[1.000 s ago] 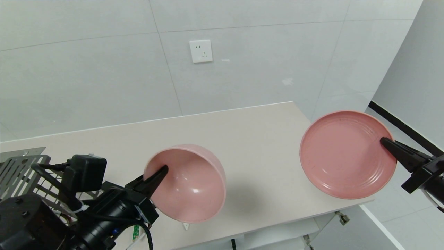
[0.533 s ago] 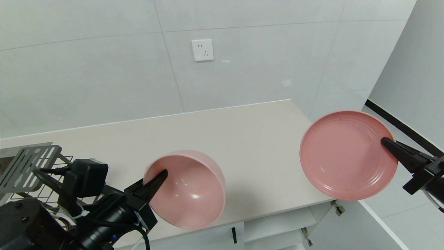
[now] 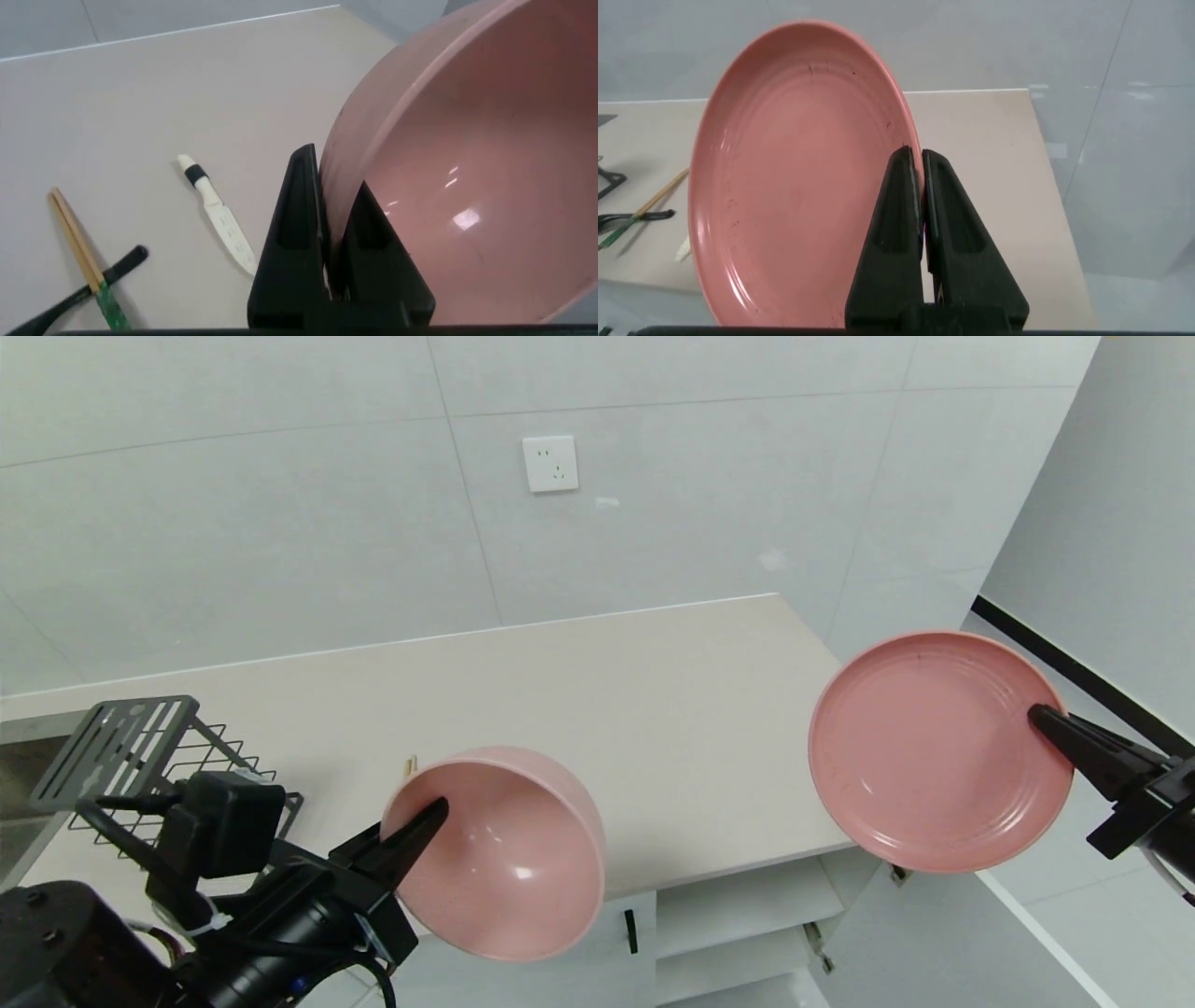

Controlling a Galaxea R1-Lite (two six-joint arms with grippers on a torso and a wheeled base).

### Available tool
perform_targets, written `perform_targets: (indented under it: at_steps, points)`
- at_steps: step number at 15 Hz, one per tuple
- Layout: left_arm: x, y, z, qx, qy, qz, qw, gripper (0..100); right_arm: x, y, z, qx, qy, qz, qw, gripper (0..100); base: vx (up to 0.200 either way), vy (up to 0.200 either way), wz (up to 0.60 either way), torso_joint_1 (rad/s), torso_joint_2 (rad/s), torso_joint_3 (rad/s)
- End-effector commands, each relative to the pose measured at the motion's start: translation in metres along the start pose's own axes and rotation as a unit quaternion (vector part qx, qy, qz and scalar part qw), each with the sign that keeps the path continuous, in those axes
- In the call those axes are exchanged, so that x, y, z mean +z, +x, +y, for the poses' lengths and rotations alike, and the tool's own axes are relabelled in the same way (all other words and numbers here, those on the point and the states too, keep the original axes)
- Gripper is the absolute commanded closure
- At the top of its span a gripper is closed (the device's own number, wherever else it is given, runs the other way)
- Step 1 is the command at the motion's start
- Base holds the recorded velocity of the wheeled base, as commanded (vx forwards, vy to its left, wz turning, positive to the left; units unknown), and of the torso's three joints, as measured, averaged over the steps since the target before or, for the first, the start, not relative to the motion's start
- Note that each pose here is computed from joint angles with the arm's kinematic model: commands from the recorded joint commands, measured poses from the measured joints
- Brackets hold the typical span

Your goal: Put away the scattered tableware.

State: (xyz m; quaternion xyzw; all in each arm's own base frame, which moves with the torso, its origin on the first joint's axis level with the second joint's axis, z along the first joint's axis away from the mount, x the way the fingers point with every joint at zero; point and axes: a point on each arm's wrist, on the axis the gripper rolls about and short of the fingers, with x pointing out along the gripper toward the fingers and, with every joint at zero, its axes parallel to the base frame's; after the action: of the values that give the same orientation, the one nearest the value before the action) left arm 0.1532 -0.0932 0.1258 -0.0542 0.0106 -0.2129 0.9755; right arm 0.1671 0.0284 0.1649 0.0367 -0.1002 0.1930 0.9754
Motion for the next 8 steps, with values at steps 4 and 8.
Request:
perform_targets:
  at_steps: [4,8]
  points:
    - [0.0028,-0.002,0.0,-0.001,0.0,-0.008,1.0,100,0.0014,0.0001,-0.0001,0.0,-0.011,-0.004,1.0,100,-0.05,0.0,0.0,-0.002,0.0,0.001]
    - [0.0034,-0.0029,0.0001,-0.001,-0.001,-0.009,1.0,100,0.0014,0.0001,-0.0001,-0.001,-0.012,-0.004,1.0,100,0.0,0.0,0.0,0.0,0.0,0.0]
